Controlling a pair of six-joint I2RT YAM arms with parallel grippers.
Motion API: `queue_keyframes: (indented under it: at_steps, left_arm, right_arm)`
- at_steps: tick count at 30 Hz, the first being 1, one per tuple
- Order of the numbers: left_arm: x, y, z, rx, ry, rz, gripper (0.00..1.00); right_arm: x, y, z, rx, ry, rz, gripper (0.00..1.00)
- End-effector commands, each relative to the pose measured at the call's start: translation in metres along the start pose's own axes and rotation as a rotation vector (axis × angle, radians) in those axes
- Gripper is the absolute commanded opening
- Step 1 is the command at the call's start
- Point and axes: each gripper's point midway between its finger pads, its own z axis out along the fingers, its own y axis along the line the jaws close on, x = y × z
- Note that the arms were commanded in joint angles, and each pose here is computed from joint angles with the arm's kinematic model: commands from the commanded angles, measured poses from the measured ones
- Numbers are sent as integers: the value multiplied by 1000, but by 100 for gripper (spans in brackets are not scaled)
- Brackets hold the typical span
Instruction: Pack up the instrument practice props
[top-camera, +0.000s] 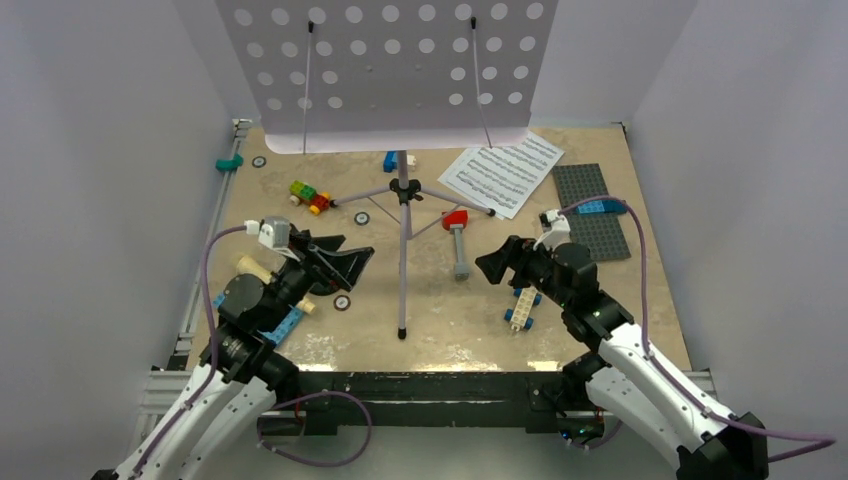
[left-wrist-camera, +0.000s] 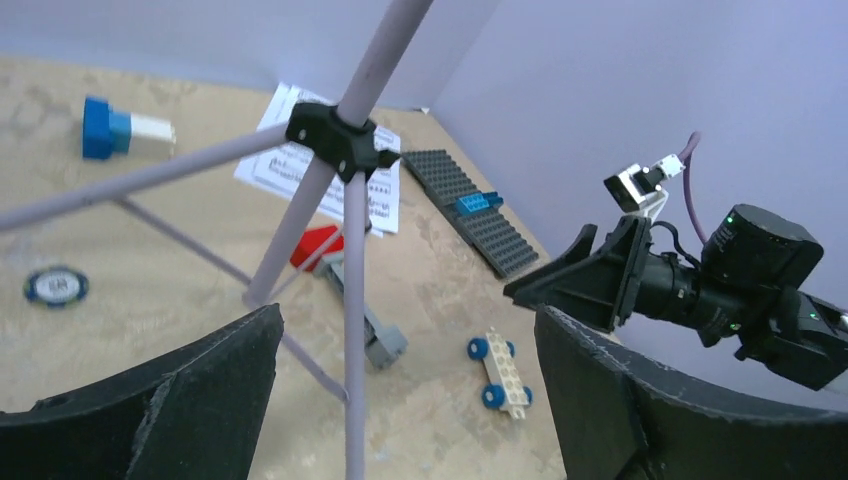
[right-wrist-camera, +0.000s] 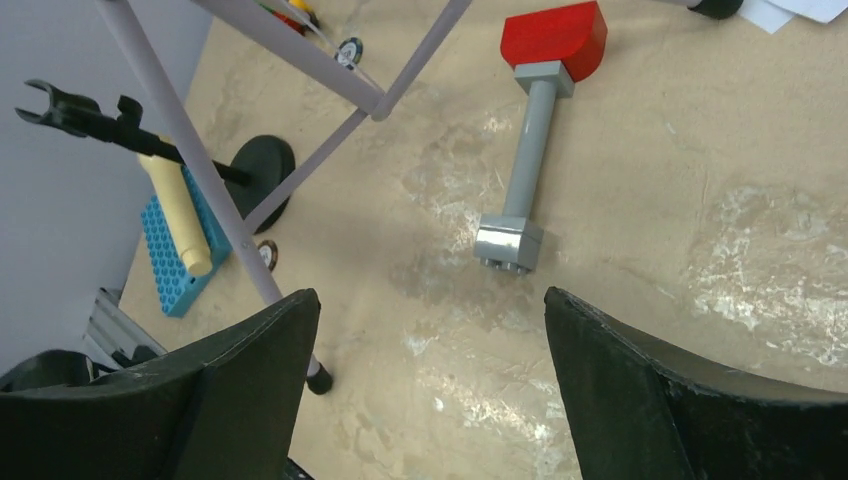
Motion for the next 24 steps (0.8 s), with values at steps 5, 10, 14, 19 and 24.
queue_keyframes:
  at_steps: [5,10,14,19,24]
  left_arm:
    - [-67,-60,48,234,-262,422,100]
    - [-88,-76,78,221,-338,561,97]
    - [-110,-76,98,160,-427,619,95]
    - [-122,-70,125,100,-495,661,87]
    - [-118,-61,145,63,-560,651,81]
  right_arm:
    - [2,19,-17,-130,-56,-73,87]
    - [8,20,-23,-148,-42,-86,86]
    - [14,19,-25,-162,-39,-82,86]
    - [21,16,-27,-176,-43,-65,86]
    - [19,20,-28,-200,-59,-64,86]
